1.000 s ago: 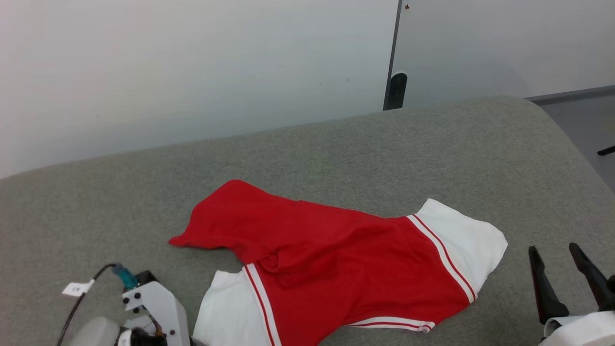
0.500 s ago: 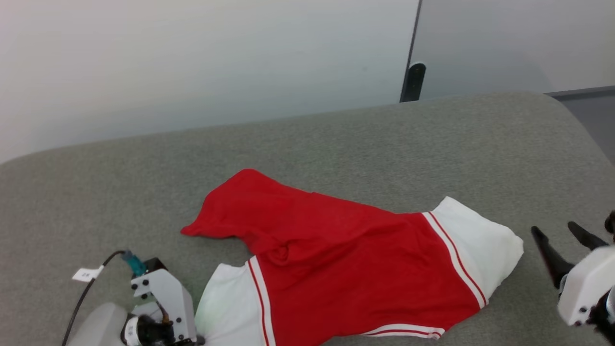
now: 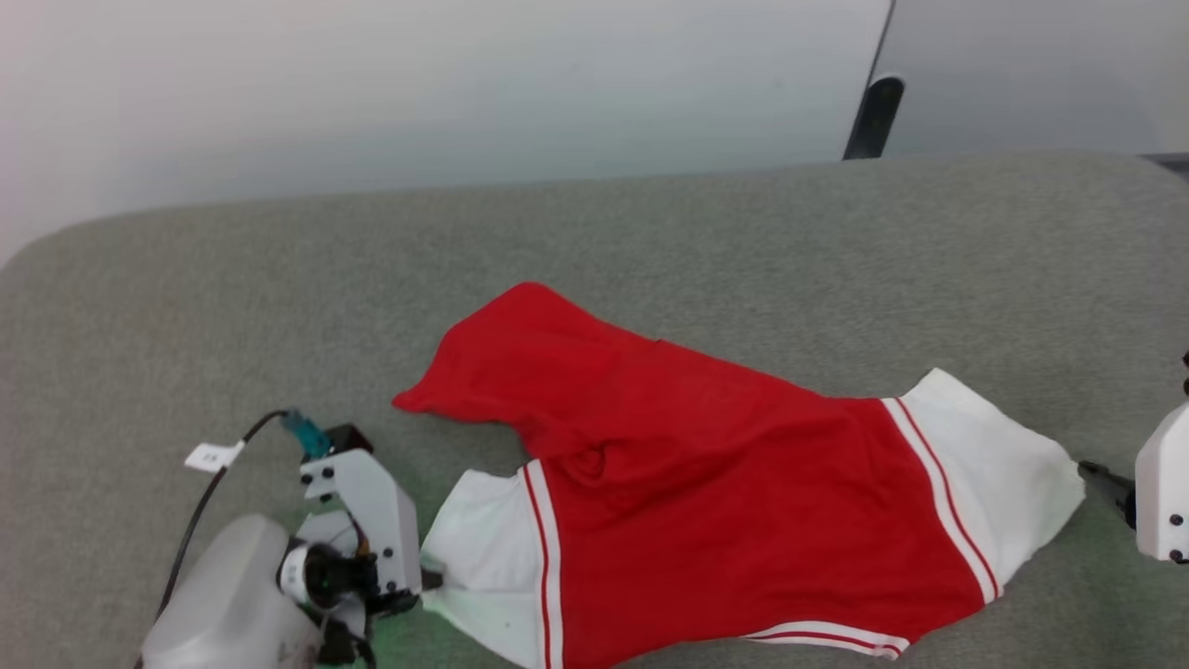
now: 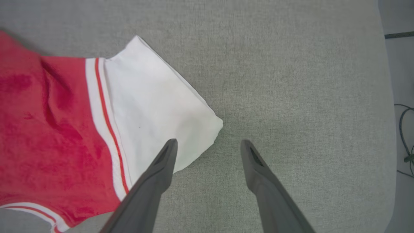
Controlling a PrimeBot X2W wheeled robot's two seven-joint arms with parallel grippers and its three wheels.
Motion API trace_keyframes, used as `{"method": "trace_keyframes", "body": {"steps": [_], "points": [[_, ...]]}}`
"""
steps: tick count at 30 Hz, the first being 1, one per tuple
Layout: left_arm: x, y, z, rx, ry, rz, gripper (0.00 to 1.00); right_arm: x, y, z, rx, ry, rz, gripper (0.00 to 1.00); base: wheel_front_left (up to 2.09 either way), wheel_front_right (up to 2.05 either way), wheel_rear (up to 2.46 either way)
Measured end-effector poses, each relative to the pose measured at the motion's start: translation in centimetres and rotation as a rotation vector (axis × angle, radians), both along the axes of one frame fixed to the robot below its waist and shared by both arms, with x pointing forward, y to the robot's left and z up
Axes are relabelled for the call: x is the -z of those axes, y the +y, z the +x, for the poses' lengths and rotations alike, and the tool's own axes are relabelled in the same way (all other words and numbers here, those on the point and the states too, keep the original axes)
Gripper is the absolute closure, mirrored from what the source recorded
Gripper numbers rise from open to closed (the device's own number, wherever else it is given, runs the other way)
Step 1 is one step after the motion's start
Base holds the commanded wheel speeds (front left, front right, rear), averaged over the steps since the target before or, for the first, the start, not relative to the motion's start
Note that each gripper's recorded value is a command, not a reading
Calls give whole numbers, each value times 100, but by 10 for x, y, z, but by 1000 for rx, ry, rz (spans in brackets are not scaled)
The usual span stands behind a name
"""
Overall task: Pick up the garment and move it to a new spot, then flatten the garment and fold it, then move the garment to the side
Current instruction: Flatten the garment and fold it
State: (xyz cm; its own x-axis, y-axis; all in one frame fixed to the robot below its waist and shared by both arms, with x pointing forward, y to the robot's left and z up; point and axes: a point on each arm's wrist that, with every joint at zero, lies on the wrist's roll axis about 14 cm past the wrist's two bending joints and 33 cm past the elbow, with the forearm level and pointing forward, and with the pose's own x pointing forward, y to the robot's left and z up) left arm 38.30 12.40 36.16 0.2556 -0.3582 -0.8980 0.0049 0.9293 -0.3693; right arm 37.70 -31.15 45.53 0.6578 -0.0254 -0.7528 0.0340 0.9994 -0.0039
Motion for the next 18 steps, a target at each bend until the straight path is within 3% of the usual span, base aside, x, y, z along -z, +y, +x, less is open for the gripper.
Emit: {"method": "trace_keyframes", "body": {"steps": [16, 17, 18], "points": [[6, -1, 19, -15, -3, -33, 100, 76, 3, 1, 30, 384, -6, 0, 0, 0, 0], [6, -1, 19, -17, -2, -33, 100, 78, 3, 1, 35, 398, -2, 42, 0, 0, 0], [6, 0, 20, -18, -4, -33, 100, 79, 3, 0, 39, 415, -2, 100, 0, 0, 0]]}}
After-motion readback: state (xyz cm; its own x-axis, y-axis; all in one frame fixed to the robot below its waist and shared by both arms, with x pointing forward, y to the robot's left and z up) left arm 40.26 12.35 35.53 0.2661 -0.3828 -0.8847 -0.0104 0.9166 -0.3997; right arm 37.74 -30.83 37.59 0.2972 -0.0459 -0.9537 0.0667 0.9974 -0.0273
